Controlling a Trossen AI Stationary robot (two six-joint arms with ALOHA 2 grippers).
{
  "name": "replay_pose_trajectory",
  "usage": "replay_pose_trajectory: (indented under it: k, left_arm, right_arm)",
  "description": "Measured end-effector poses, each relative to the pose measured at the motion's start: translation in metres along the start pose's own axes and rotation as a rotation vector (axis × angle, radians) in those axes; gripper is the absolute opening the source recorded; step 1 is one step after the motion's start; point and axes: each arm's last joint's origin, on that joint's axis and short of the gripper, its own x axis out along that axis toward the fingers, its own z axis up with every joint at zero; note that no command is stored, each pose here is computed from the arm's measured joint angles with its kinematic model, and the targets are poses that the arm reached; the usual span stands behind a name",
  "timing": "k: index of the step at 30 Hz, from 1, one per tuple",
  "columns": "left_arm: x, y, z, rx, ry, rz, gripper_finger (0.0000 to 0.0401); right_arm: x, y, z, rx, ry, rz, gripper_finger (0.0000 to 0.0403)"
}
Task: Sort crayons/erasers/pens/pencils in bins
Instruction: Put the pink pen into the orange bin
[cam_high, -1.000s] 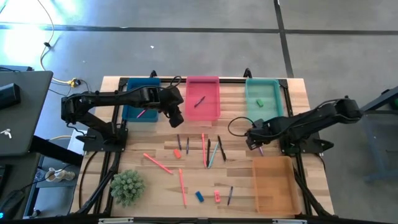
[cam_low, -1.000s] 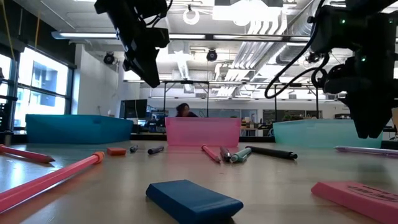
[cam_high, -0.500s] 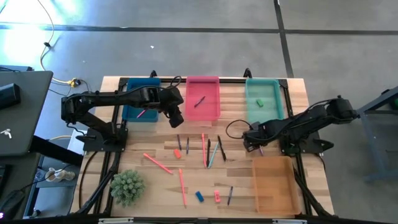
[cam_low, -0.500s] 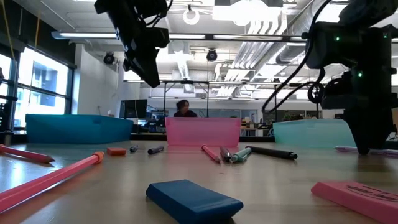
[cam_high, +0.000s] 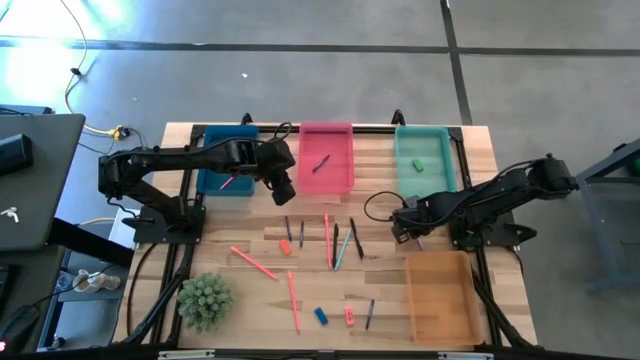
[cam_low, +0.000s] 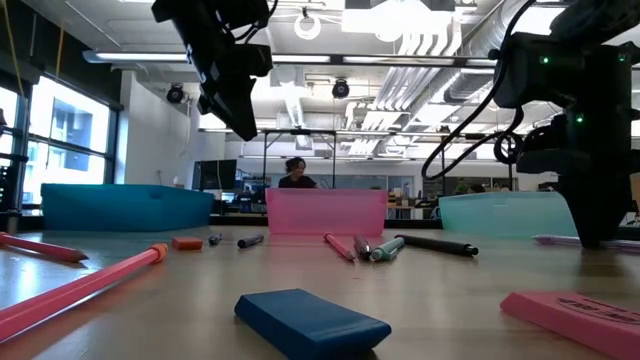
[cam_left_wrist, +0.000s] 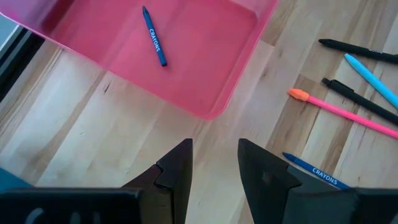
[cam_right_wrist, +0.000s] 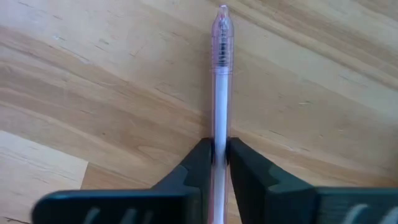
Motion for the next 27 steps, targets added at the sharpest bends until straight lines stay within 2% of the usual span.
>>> replay_pose_trajectory:
  k: [5, 16, 27]
  left_arm:
    - [0.000, 0.000, 0.000, 0.000, 0.001, 0.000, 0.0115]
    - [-0.001, 0.001, -0.010, 0.011, 0.103, 0.016, 0.0115]
    - [-0.007, 0.002, -0.012, 0.074, 0.106, 0.011, 0.0115]
  right_arm:
    - [-0.001, 0.001, 0.000, -0.021, 0.002, 0.000, 0.0008]
    - [-0.019, 0.018, 0.006, -0.119, -0.025, 0.050, 0.0008]
    - [-0.047, 0.040, 0.016, -0.147, -0.163, 0.124, 0.0009]
